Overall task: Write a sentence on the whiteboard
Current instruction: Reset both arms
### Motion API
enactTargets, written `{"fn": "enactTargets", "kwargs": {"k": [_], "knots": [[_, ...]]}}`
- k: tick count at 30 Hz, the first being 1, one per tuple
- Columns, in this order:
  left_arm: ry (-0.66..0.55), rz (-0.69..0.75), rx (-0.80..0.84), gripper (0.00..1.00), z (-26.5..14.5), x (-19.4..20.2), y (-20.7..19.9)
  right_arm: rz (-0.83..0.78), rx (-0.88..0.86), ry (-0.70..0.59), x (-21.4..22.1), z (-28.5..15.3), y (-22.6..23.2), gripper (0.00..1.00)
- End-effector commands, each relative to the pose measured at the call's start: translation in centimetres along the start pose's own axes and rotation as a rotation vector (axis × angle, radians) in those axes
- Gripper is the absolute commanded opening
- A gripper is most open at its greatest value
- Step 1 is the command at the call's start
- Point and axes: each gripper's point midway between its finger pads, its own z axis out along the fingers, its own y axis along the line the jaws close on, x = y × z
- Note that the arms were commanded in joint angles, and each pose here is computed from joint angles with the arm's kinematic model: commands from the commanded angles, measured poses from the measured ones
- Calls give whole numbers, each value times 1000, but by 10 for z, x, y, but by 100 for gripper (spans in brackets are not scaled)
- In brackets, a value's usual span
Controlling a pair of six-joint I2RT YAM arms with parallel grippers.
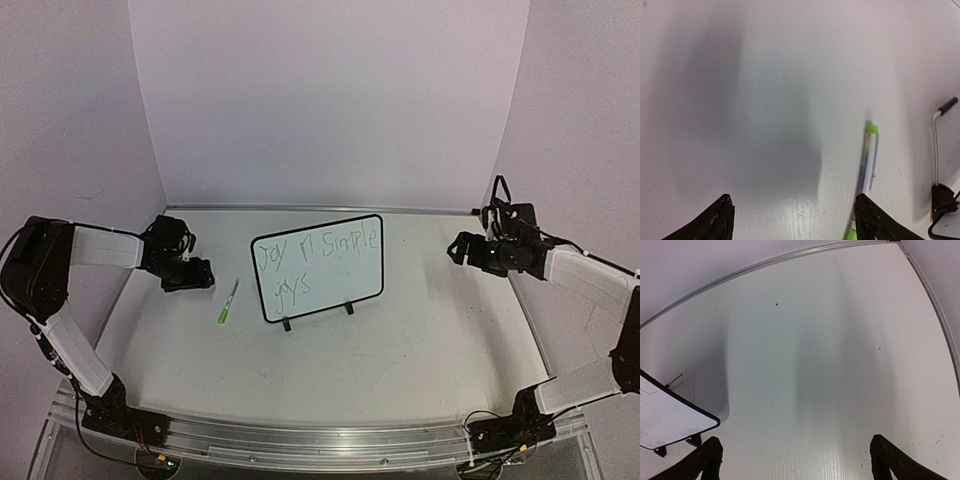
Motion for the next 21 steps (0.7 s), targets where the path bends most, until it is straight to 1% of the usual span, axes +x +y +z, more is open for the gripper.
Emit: {"fn": "enactTargets", "kwargs": {"k": [1, 6, 8, 10, 14, 16, 21], "knots": [[-247, -70, -16, 83, -36, -67, 36, -20, 42, -189, -31, -13, -11, 98], [-450, -197, -90, 87, -75, -97, 97, -39, 110, -336, -45, -28, -31, 98], [-508, -239, -143, 88, -88, -102, 121, -32, 159, -392, -48, -34, -44, 98], [-557, -251, -220, 88, -99, -102, 139, -21, 188, -429, -46, -37, -56, 98], [-653, -242, -307, 91, -116, -96, 153, -11, 235, -506, -41, -42, -73, 98], [-688, -243, -332, 91, -119, -88, 157, -15, 257, -512, -32, -41, -80, 98], [-701, -232, -359, 91, -118, -59, 162, -26, 309, -508, -10, -36, -95, 98]]}}
